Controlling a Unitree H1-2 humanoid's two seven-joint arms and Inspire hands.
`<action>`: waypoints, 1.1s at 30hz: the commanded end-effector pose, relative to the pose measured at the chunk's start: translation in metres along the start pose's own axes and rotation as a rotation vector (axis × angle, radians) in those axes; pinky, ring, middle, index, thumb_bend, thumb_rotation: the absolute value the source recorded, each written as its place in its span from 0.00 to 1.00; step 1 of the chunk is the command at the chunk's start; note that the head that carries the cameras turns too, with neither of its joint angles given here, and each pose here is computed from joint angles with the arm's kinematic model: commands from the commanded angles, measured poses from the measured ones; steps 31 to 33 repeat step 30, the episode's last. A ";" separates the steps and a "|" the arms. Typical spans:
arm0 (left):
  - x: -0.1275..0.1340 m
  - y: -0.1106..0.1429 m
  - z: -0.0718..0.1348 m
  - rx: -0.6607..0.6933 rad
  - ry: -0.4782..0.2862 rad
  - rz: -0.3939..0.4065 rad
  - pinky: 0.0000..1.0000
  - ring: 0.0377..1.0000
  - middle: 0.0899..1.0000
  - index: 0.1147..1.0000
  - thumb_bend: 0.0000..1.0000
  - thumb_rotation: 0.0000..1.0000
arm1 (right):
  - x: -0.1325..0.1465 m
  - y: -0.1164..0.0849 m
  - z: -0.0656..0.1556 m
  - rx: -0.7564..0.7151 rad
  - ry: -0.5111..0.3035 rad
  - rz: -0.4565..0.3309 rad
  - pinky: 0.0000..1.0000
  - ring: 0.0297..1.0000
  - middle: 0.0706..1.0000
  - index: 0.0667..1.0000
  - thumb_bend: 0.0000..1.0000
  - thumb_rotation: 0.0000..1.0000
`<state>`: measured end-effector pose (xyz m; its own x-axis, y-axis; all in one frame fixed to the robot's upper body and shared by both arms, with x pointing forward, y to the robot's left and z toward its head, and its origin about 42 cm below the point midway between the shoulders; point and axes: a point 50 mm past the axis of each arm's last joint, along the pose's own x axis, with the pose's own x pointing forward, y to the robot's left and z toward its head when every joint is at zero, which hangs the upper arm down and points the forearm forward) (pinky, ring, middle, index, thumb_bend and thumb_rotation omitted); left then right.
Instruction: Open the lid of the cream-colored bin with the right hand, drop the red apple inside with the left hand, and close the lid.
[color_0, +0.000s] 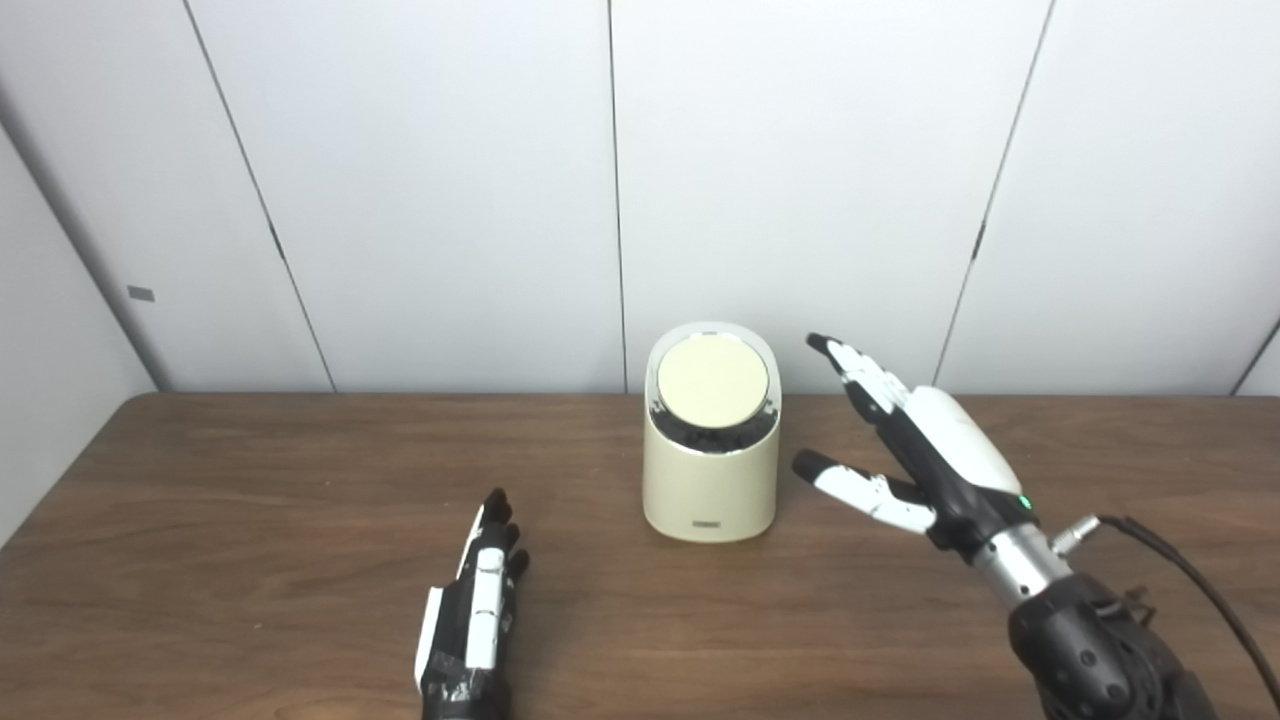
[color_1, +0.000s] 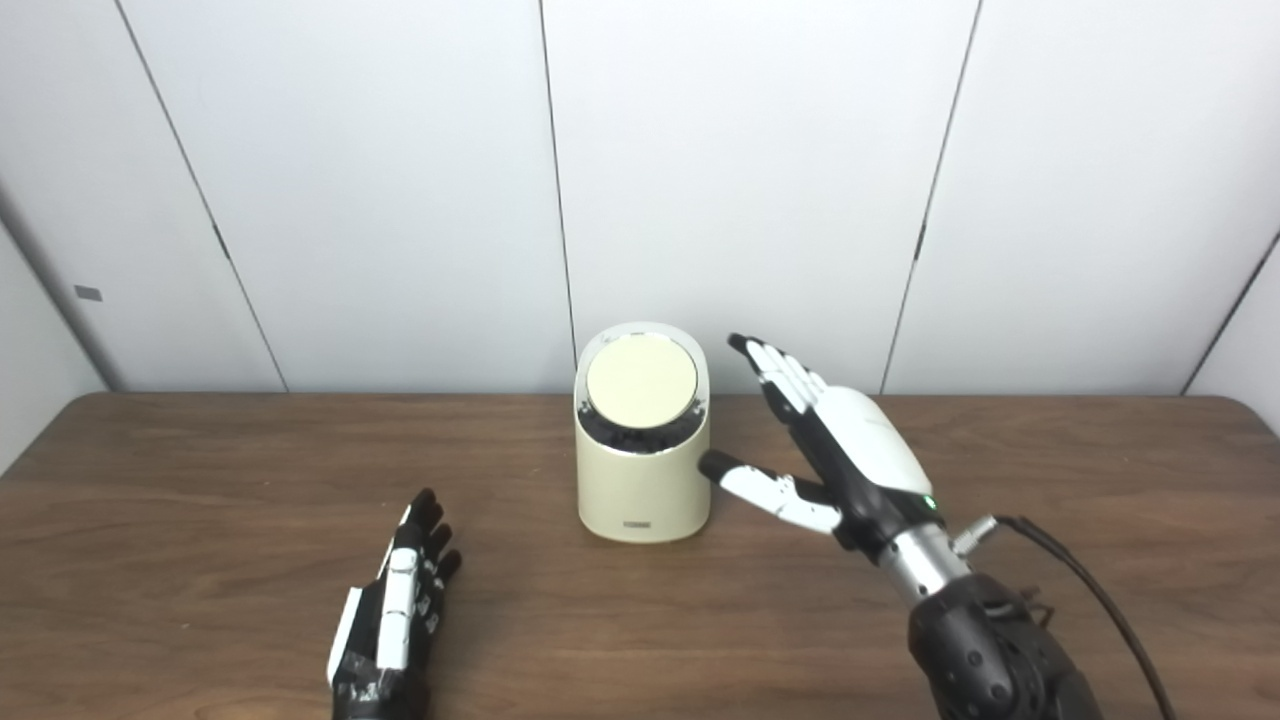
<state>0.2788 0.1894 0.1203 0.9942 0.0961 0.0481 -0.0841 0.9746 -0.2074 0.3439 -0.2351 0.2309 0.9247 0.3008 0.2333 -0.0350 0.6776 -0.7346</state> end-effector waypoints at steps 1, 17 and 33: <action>0.008 -0.001 0.019 0.006 -0.065 -0.034 1.00 1.00 1.00 1.00 0.61 0.90 | -0.003 -0.011 -0.003 0.057 -0.013 -0.077 0.92 1.00 1.00 1.00 0.55 1.00; -0.018 0.047 0.024 0.206 -0.041 -0.074 1.00 1.00 1.00 1.00 0.55 0.98 | -0.058 0.024 -0.054 0.332 0.132 -0.172 0.96 1.00 1.00 1.00 0.63 1.00; -0.038 0.063 0.029 0.157 -0.048 -0.015 1.00 1.00 1.00 1.00 0.52 1.00 | -0.074 0.036 -0.048 0.478 0.170 -0.188 0.99 0.99 0.98 1.00 0.61 1.00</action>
